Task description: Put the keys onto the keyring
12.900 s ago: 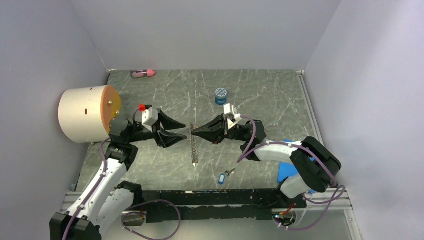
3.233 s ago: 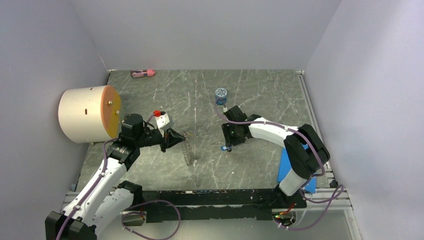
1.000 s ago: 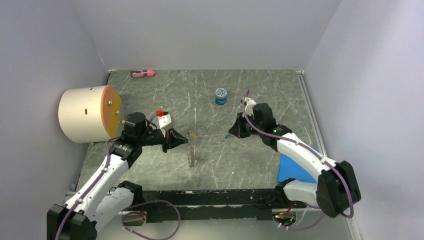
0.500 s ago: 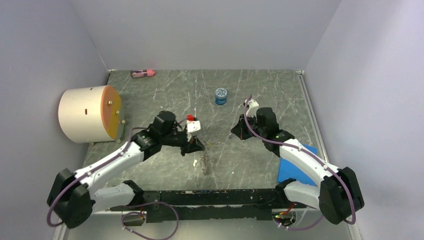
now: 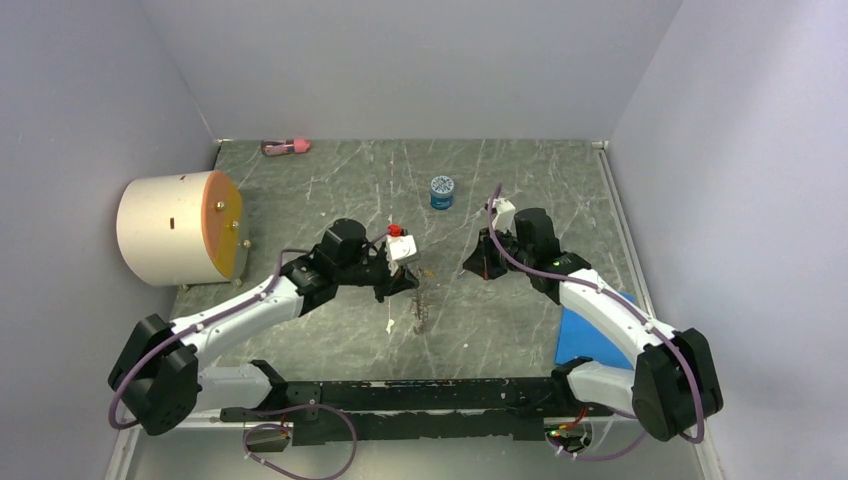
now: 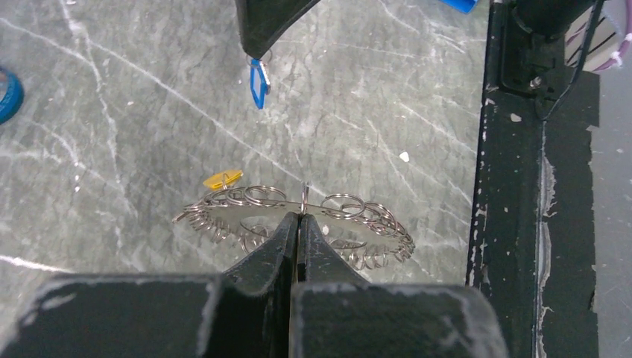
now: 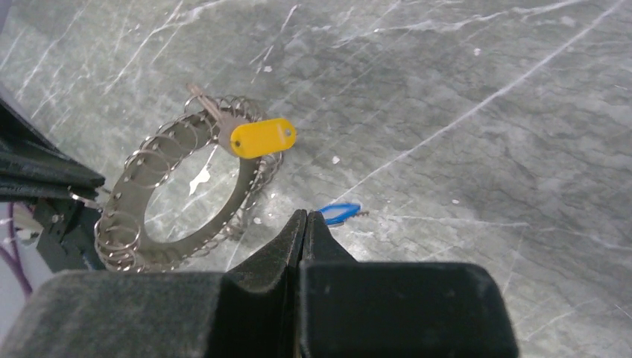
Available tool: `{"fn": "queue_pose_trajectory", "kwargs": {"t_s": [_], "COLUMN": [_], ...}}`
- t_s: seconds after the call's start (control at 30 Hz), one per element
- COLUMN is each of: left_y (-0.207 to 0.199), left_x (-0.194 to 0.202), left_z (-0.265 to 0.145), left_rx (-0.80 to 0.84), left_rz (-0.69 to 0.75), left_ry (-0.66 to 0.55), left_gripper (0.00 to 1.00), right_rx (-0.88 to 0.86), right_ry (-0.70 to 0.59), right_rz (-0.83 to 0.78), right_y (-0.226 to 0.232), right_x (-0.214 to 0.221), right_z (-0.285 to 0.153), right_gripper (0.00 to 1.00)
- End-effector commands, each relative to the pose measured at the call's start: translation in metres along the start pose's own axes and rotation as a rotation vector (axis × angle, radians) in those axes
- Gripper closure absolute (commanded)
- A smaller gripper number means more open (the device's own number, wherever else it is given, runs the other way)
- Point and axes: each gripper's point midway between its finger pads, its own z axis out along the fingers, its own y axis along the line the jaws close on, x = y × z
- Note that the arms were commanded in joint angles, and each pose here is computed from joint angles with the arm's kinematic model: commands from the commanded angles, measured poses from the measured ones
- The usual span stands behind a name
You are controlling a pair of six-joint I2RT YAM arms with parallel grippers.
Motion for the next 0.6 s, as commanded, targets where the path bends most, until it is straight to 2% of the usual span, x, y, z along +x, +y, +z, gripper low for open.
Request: {"fn": "queue_pose_trajectory", "kwargs": {"t_s": [0.0, 0.3, 0.57], "left_y": [0.001, -0.005, 0.000], "left_x": [-0.011, -0.011, 0.010], "left_z": [-0.018, -0.051, -0.028], "left_rx": [-0.060, -0.129, -0.097], "left_rz": [0.076, 0.096, 0.054], "left_ry": [-0.017, 0.029, 0.047], "left_gripper": [0.97, 0.97, 0.97], "right_rx": [-0.092, -0.170, -0.213], "right_ry": [-0.012, 0.021, 0.021], "right_rz": [-0.059, -0.065, -0.086], "right_y": [0.018, 0.029, 0.037], "right_x": [-0.018, -0.016, -0.012], "right_z": [-0.003, -0.001, -0.005], "right_gripper": [1.00, 1.00, 1.00]}}
